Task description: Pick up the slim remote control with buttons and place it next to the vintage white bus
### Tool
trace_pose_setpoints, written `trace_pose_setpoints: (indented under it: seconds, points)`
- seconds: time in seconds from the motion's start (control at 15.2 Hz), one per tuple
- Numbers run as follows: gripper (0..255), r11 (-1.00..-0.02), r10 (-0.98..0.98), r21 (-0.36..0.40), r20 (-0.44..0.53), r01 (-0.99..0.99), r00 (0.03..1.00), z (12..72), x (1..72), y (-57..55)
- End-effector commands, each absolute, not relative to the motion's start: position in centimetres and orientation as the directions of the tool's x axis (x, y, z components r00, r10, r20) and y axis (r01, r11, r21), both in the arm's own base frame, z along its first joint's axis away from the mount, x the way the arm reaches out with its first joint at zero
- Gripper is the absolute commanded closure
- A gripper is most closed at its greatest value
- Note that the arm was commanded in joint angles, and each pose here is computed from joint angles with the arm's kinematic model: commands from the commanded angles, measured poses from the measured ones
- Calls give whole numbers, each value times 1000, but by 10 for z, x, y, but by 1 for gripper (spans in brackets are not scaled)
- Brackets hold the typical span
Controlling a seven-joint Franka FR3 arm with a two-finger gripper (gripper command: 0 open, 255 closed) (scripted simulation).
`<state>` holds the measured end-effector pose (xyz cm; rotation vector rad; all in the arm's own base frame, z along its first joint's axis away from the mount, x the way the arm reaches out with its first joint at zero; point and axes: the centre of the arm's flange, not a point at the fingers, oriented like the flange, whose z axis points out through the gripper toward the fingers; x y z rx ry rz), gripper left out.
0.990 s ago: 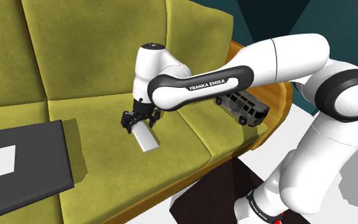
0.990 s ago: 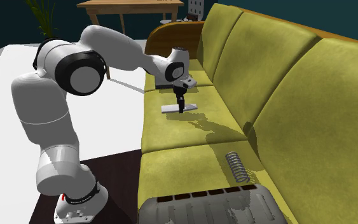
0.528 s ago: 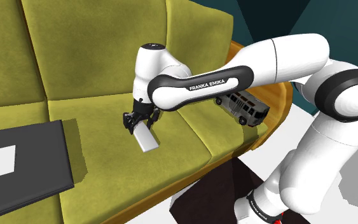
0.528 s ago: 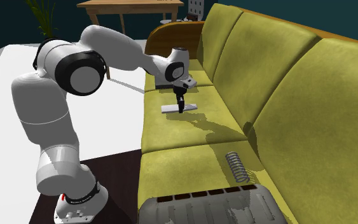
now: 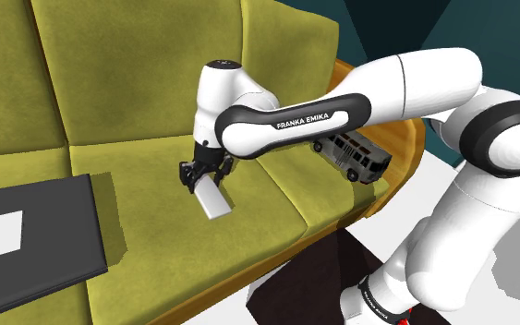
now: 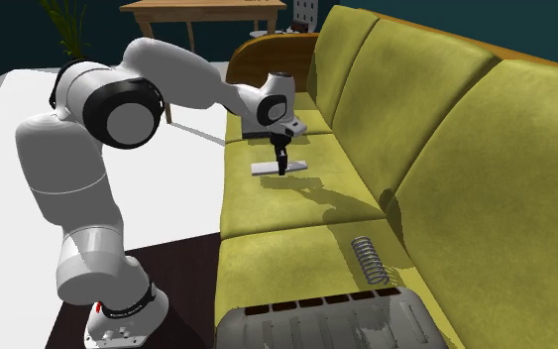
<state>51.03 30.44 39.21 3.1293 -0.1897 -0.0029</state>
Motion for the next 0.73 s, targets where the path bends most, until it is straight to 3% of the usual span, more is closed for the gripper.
trace_pose_setpoints:
  seconds: [0.0, 0.66]
  points:
    - [255, -993, -121, 7, -1, -121, 993, 402, 511, 305]
    - [255, -993, -121, 7, -1, -121, 993, 455, 511, 305]
